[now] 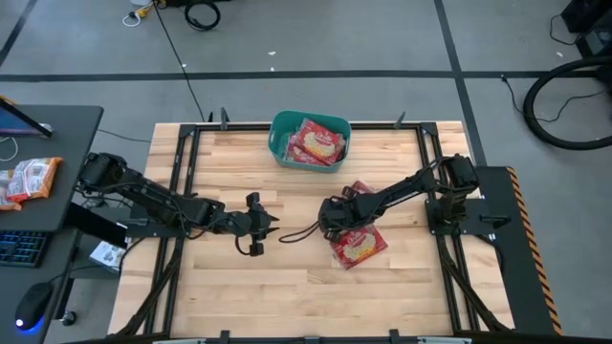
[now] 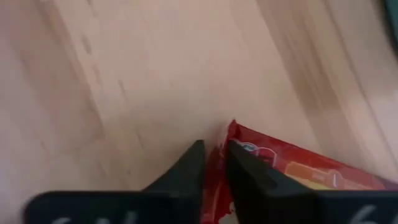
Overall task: Sort popcorn bags into baskets
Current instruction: Put the red popcorn bag into the green bin
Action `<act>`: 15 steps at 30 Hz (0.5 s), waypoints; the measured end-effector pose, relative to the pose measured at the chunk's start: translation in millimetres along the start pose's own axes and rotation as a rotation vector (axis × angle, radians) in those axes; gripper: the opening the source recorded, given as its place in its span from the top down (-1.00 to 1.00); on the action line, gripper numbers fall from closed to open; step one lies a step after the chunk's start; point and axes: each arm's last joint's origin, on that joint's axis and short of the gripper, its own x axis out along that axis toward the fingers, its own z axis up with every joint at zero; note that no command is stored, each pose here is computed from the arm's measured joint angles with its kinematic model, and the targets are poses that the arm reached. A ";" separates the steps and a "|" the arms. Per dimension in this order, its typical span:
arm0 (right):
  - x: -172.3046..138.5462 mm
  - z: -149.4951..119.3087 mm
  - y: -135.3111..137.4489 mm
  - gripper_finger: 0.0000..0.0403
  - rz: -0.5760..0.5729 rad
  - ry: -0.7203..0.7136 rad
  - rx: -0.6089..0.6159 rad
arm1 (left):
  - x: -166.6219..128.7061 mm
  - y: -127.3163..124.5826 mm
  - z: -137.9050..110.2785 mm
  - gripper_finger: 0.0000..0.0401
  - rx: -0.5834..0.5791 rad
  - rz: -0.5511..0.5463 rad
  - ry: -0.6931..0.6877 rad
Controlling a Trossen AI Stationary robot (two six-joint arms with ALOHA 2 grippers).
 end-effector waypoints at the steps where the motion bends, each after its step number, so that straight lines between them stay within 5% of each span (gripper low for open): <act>1: -0.1 0.0 0.3 0.72 0.009 0.004 -0.016 | 0.0 0.0 0.0 0.39 0.000 0.000 0.000; 5: -2.3 -0.1 0.6 0.96 0.048 0.017 -0.109 | 0.0 -0.6 -0.1 0.39 0.001 -0.021 0.004; 15: -25.4 2.8 17.8 0.96 0.273 -0.088 -0.420 | -1.6 -4.3 0.2 0.28 0.127 -0.026 -0.009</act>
